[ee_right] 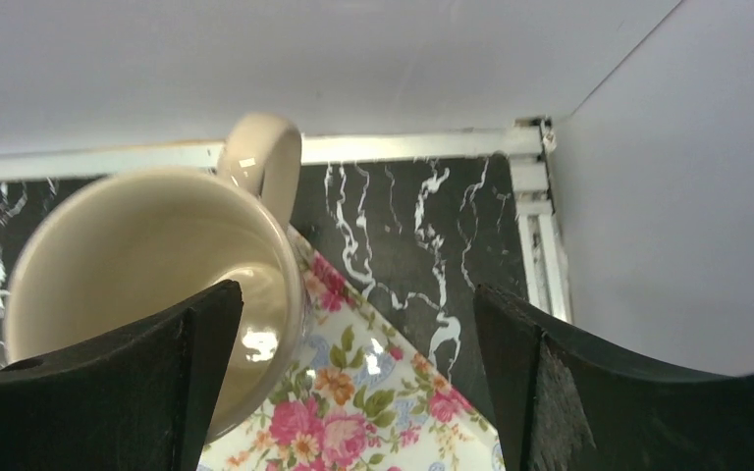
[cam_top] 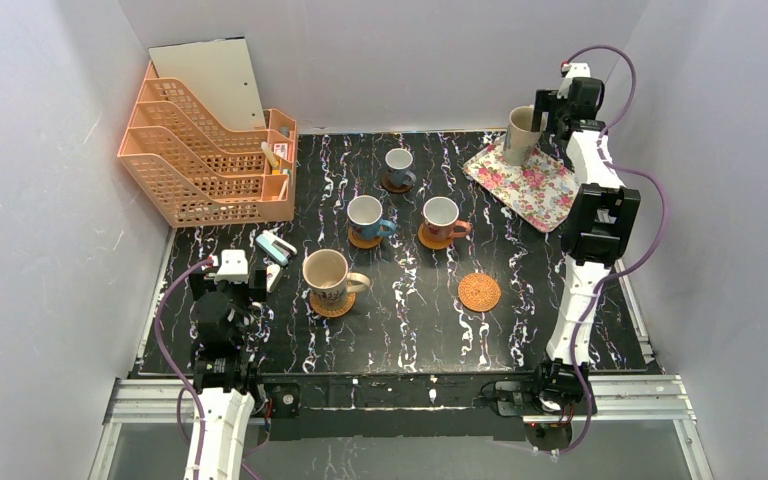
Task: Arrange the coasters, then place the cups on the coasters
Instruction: Move the cup to the tray.
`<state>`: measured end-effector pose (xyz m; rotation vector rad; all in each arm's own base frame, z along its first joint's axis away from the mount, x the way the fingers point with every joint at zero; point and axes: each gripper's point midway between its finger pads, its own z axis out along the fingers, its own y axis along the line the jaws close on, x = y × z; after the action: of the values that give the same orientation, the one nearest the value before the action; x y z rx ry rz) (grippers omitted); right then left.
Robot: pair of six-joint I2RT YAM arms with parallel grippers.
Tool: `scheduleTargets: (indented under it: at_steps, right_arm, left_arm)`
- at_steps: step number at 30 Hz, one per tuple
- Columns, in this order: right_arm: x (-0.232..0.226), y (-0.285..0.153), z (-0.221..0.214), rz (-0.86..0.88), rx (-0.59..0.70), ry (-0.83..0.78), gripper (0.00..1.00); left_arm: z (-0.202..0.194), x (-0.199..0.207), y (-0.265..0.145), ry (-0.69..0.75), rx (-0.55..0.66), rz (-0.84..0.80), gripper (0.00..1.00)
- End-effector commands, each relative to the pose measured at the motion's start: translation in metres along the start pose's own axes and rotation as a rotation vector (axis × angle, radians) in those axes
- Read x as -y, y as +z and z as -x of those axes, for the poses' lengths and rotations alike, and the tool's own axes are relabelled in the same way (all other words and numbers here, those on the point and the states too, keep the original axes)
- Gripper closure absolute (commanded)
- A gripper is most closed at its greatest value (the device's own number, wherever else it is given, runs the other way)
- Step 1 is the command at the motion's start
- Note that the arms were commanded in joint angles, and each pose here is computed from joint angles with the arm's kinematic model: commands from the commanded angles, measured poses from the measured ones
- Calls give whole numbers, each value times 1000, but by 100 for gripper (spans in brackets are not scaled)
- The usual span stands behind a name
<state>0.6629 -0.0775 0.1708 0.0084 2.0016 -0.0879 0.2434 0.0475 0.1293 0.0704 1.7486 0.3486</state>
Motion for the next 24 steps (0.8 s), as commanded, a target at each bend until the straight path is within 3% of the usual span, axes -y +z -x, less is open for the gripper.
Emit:
scheduleTargets:
  at_steps: [1, 8, 20, 24]
  right_arm:
    - [-2, -2, 2, 5, -15, -8, 5]
    - [-3, -5, -14, 20, -48, -42, 6]
    - [-36, -31, -7, 195, -24, -18, 14]
    - [-38, -30, -10, 204, -32, -14, 21]
  left_arm:
    - [2, -5, 1, -9, 11, 28, 4]
    - [1, -5, 1, -10, 11, 28, 5]
    - [2, -6, 1, -9, 17, 32, 4]
    - [2, -6, 1, -9, 17, 32, 5]
